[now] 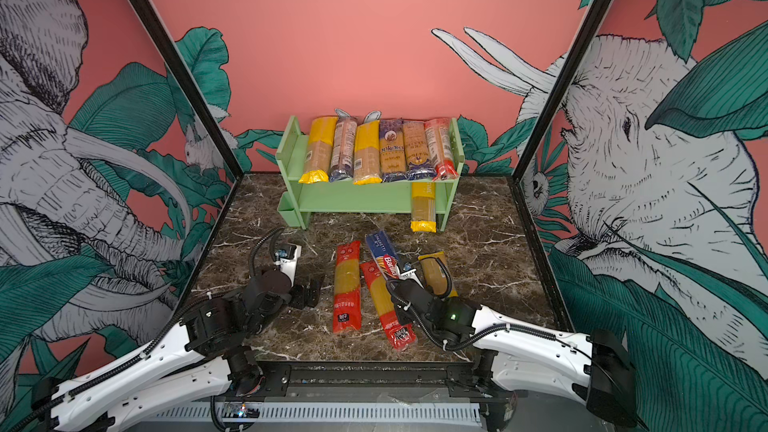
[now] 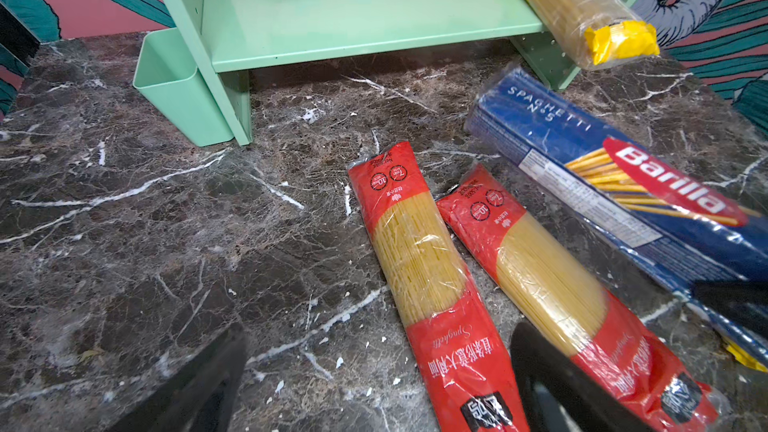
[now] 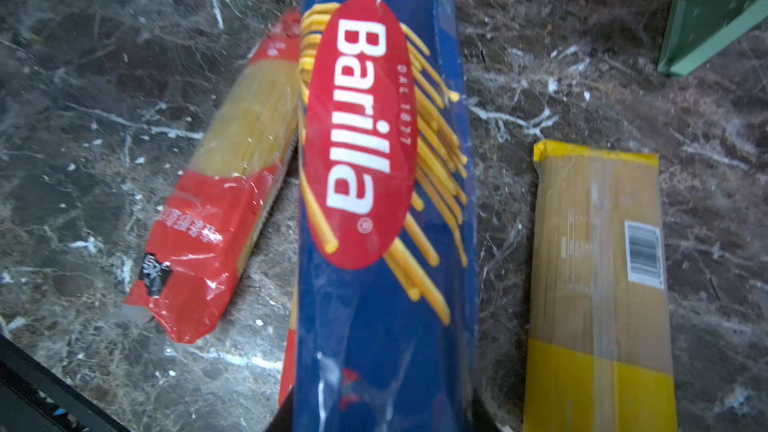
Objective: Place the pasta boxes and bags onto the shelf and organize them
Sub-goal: 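Lift the Barilla box upright toward the lower shelf with the right gripper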
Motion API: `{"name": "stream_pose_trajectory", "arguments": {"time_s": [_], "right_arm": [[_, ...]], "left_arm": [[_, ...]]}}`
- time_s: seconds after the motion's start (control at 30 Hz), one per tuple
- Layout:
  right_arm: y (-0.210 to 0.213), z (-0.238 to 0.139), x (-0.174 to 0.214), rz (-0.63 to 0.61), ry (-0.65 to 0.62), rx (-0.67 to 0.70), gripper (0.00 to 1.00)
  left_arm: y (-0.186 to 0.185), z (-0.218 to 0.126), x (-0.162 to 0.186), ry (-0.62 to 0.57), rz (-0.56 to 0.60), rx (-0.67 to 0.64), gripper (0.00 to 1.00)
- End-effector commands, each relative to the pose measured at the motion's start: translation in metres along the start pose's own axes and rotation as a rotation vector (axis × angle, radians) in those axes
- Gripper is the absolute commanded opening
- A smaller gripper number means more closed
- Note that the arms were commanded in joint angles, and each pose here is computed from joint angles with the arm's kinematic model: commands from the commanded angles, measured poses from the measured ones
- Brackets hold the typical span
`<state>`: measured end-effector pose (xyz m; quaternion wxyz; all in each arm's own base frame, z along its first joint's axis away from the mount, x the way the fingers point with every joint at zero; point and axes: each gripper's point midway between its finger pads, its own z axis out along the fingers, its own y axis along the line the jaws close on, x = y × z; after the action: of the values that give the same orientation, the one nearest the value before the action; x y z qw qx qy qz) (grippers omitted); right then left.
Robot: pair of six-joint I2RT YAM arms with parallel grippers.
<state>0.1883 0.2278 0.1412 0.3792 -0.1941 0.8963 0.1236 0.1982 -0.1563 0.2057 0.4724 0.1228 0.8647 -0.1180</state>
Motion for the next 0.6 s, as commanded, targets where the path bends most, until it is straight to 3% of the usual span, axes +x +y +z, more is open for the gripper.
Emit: {"name": "stream_pose_trajectory", "arguments": {"time_s": [0.0, 0.57], "right_arm": [[0.011, -0.02, -0.075, 0.058, -0.243, -0.003, 0.0], [-0.007, 0.034, -0.184, 0.131, -0.372, 0.157, 0.0]], "left_arm": [[0.007, -0.008, -0.007, -0.025, 0.009, -0.026, 0.99], [0.017, -0.023, -0.019, -0.091, 0.053, -0.034, 0.99]]}}
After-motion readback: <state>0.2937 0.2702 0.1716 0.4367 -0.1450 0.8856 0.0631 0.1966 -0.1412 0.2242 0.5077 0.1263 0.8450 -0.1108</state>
